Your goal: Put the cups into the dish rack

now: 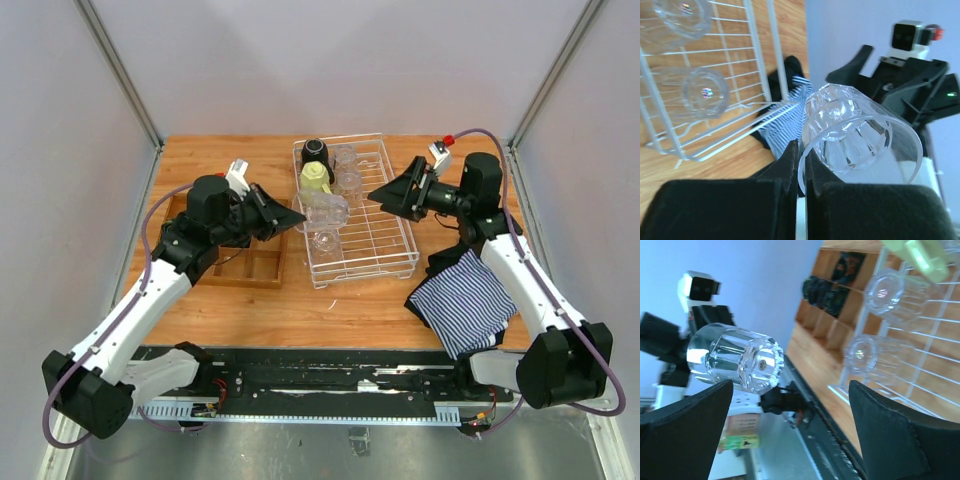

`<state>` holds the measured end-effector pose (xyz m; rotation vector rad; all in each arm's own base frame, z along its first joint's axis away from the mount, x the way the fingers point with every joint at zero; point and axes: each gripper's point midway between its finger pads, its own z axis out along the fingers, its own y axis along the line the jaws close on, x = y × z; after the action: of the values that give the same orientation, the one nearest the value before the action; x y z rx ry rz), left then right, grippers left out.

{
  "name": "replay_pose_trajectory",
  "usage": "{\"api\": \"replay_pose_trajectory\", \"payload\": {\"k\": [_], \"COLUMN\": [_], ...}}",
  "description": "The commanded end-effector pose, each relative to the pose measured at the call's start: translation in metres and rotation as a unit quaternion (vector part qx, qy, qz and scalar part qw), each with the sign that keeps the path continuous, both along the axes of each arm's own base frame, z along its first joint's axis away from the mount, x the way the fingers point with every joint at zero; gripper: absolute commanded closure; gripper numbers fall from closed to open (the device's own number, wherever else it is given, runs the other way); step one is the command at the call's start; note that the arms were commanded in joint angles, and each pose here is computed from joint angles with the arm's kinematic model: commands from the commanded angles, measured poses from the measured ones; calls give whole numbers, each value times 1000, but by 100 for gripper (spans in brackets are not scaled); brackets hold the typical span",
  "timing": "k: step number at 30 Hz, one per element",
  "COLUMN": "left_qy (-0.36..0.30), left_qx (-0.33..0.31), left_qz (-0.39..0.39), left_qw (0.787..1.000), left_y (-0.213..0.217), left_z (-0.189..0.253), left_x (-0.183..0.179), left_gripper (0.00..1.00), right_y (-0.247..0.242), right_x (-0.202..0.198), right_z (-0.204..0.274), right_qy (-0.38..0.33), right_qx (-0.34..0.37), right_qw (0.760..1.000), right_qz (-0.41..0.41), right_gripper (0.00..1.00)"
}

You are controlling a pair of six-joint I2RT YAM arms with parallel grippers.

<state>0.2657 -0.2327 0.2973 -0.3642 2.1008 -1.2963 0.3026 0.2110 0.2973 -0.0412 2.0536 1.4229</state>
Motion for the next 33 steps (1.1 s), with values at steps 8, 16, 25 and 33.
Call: {"api": "replay_pose_trajectory", "payload": {"k": [8, 16, 25, 33], "left_qy": [-34, -32, -23, -16], "left_qx": [-166, -181, -179, -179], "left_qz": [-68, -71, -64, -65], "left_qw": [983, 980, 981, 981], "left_y": [-30, -35, -35, -36], "left_z": [57, 57, 50, 45], "left_x": [2, 8, 12, 14], "left_gripper": [99, 99, 100, 100], "right_y": [15, 34, 57, 64], "right_x": [-17, -23, -33, -32], "right_z": [58, 67, 73, 75], "right_qy": [37, 56, 59, 58], "right_qx": [241, 291, 294, 295], "right_qw": [967, 950, 945, 944], "right_qz": [68, 100, 127, 133], "right_gripper": [2, 3, 4, 21]}}
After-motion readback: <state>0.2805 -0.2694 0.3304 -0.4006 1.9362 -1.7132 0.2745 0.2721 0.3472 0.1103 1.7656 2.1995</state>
